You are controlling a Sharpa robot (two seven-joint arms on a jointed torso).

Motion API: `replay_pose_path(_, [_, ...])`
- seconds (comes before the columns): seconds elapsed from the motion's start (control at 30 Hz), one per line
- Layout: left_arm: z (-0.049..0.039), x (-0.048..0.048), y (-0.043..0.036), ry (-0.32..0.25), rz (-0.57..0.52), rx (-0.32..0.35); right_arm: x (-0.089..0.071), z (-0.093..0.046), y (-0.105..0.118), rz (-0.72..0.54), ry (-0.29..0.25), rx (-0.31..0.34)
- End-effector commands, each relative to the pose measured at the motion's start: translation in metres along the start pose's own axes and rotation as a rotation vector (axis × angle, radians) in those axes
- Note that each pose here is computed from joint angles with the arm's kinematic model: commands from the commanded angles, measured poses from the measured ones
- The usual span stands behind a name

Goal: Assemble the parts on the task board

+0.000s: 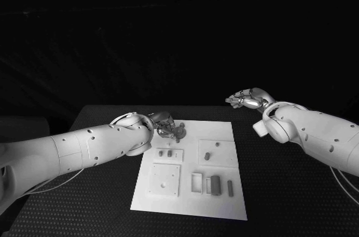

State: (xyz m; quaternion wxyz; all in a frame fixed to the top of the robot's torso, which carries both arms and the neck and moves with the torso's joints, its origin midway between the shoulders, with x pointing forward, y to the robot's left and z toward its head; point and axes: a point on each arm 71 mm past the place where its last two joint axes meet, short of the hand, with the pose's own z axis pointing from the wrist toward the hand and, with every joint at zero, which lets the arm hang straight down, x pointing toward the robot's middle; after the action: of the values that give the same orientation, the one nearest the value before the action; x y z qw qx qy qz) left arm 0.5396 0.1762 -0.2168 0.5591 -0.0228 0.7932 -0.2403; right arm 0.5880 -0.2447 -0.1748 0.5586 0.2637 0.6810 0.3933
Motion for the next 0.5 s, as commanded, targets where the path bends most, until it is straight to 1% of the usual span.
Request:
replay_pose_path(0.03, [0.0012,-0.0007,-0.0112,-0.075,0.175,0.144,0.002,0.001,0.002,0.002,0.014,-0.013])
replay_pose_path(0.1, [0.0018,0.0035,-0.0116,-0.075,0.208,0.156,0.002,0.001,0.002,0.002,0.014,-0.013])
replay_pose_path(0.27, [0.0031,0.011,-0.0187,-0.09,0.248,0.194,0.002,0.001,0.002,0.002,0.014,-0.014])
replay_pose_path(0.4, [0.0052,0.0144,-0.0208,-0.089,0.251,0.197,0.004,0.001,0.003,0.003,0.017,-0.015])
replay_pose_path(0.5, [0.0073,0.0167,-0.0207,-0.09,0.258,0.194,0.004,0.001,0.003,0.003,0.019,-0.017])
